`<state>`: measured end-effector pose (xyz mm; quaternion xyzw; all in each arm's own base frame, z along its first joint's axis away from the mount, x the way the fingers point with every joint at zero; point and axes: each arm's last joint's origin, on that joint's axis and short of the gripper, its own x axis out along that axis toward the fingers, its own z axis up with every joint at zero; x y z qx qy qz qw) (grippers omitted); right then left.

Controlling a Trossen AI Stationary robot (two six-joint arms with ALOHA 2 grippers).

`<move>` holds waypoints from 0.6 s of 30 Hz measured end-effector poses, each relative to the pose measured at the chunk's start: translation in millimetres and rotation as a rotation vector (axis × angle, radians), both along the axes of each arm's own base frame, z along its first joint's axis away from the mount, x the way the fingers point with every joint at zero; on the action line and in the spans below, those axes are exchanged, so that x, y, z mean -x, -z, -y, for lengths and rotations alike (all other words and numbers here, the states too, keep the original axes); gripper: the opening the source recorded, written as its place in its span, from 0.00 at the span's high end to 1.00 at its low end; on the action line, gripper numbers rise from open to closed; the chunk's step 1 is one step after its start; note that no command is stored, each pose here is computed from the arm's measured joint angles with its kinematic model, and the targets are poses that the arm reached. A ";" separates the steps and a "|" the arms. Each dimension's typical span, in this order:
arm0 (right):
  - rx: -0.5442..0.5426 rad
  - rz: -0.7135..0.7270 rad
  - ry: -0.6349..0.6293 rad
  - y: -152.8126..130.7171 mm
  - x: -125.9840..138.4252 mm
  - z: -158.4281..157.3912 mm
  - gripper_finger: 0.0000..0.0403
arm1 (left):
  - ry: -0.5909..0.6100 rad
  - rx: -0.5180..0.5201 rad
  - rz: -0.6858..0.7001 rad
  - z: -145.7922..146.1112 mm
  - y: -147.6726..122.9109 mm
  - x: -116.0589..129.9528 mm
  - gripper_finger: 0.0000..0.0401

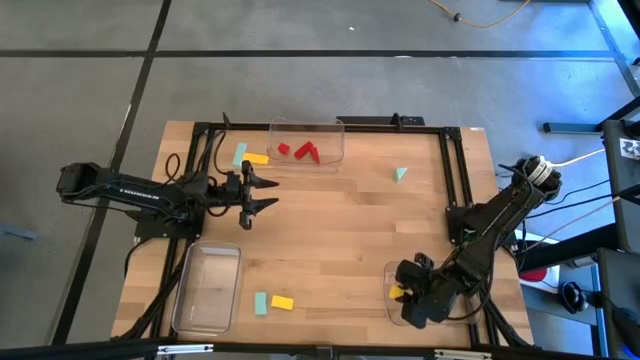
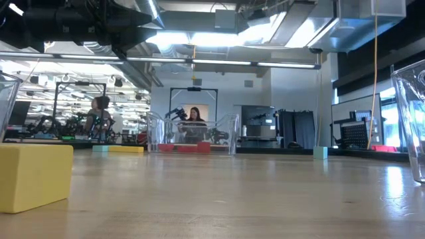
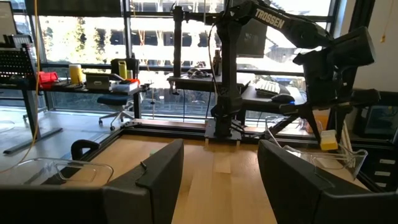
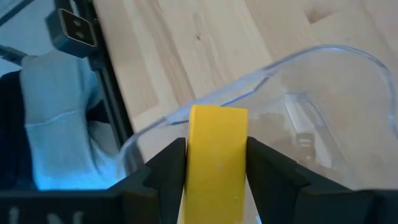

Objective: Sort & place blocks by color
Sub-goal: Put the top right yellow block into the bottom left transparent bin, then put the top yellow block into the bottom left transparent bin

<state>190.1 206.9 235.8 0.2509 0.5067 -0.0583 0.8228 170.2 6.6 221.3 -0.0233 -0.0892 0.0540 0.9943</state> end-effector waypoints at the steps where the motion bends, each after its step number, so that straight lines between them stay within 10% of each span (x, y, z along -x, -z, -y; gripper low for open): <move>1: 0.006 -0.007 0.003 0.4 0.6 0.7 0.61 | 0.000 0.000 0.000 0.0 0.0 0.0 0.51; 18: 0.079 -0.084 0.047 4.8 7.3 8.6 0.50 | 0.000 0.000 0.000 0.0 0.0 0.0 0.51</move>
